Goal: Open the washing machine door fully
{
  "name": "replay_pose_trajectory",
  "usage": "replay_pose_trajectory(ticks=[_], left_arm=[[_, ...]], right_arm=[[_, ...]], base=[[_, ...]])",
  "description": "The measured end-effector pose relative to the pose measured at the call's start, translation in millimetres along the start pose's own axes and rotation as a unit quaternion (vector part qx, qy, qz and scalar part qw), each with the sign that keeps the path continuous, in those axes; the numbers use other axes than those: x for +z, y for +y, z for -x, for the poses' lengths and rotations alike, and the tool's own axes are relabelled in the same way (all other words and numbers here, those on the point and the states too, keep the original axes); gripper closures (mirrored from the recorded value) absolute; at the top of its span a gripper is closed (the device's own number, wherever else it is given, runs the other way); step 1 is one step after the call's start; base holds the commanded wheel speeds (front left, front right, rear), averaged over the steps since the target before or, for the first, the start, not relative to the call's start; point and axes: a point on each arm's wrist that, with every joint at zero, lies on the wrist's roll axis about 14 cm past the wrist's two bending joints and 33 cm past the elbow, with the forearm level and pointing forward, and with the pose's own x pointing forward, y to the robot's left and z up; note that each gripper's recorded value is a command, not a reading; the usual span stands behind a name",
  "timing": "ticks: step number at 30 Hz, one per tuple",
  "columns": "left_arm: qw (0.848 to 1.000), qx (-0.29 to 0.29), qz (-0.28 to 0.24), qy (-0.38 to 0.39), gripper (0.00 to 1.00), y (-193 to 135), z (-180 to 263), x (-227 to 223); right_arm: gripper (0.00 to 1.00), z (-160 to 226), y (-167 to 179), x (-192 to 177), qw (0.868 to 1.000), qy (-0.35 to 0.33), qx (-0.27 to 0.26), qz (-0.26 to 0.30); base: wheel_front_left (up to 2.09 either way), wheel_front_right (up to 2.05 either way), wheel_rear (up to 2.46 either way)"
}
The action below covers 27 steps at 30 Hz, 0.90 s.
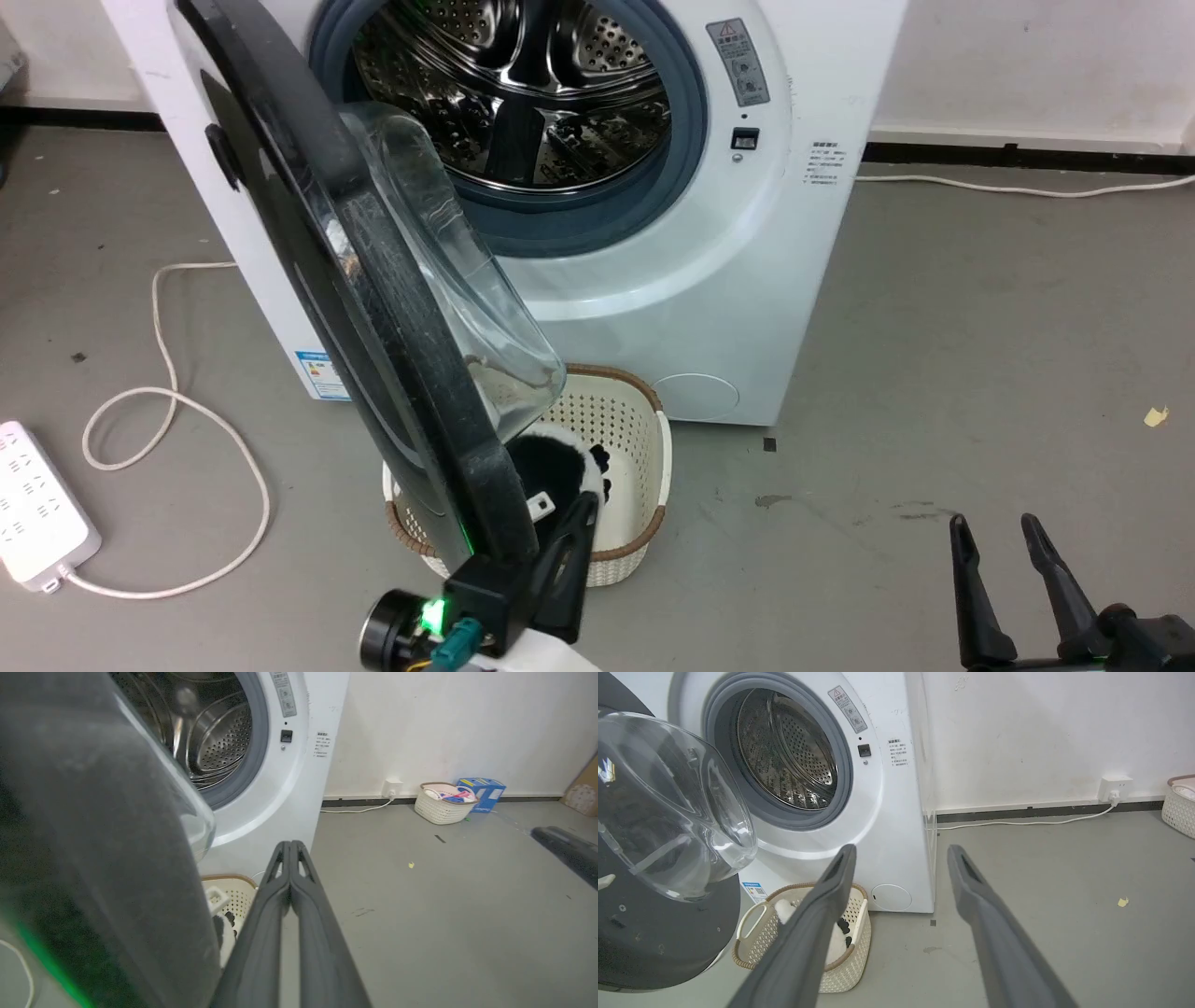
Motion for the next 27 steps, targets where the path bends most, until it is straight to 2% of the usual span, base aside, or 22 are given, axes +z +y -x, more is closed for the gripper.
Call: replay_pose_trajectory(ticks=[10, 18, 23, 27], left_arm=[[0.998, 0.065, 0.011, 0.002, 1.00, 35, 9, -13], [0.993, 0.121, 0.010, -0.005, 1.00, 66, 35, -8], [0.983, 0.184, -0.001, -0.015, 1.00, 101, 63, 1], [0.967, 0.255, 0.000, -0.030, 1.00, 137, 92, 11]], right_arm=[[0.00, -9, 14, -4, 1.000, 0.005, 0.023, -0.003], [0.00, -23, 48, -11, 0.997, 0.014, 0.077, -0.010], [0.00, -32, 80, -17, 0.992, 0.022, 0.126, -0.014], [0.00, -40, 107, -22, 0.986, 0.029, 0.165, -0.017]], base=[[0.00, 0.00, 0.00], [0.00, 0.00, 0.00], [0.00, 0.00, 0.00], [0.00, 0.00, 0.00]])
